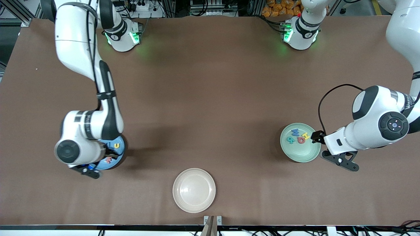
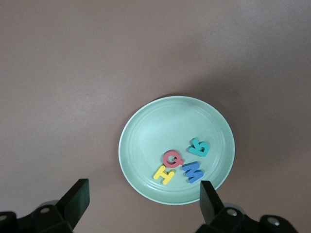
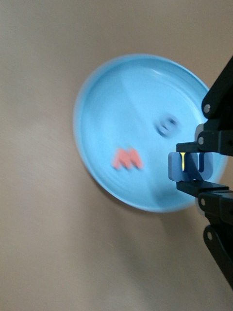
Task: Sort upper and lower case letters into plates
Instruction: 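Carry the blue E into the blue plate with the right gripper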
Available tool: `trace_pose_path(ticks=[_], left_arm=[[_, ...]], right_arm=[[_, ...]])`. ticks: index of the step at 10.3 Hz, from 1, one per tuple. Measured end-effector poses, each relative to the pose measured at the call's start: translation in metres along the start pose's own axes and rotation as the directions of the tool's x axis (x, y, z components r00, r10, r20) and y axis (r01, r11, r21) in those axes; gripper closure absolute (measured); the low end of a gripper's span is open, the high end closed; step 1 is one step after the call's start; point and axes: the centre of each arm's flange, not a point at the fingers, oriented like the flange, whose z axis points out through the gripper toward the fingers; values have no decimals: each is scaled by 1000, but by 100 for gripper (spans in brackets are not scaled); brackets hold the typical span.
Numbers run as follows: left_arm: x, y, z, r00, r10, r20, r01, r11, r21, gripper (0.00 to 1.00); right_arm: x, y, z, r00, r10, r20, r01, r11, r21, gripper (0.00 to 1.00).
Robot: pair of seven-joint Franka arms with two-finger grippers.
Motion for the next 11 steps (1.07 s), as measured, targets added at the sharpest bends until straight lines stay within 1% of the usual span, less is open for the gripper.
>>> trace_pose_path(ticks=[2,3,4,5,6,7,8,10,11], left_arm=[[4,10,0,1000,-10,13,10,999,37,0],[5,14,-2,999,-29,17,28,999,46,0],[5,17,-4,998,-58,17,57,997,53,0],[4,14,-3,996,-90,20,88,994,65,0],[2,4,0,993,-117,26,115,990,77,0],[-1,-4,1,990,-138,27,136,987,82,0],[-2,-7,-2,987,-156,22,154,984,87,0],[0,0,-11,988,-155,7,154,983,100,0],[1,4,-16,989,-150,0,149,983,110,0]], right_arm=[[25,49,5,998,-52,-19,52,999,13,73],[30,59,6,998,-62,-33,62,998,17,73],[31,57,7,997,-66,-43,67,998,21,73],[26,48,10,996,-78,-38,79,997,23,72],[21,39,14,996,-90,-28,90,996,22,62],[17,34,16,995,-97,-21,98,995,19,48],[16,30,16,995,-102,-22,102,995,19,33],[17,30,15,994,-101,-34,102,995,21,6],[19,30,13,994,-101,-49,102,994,24,0]])
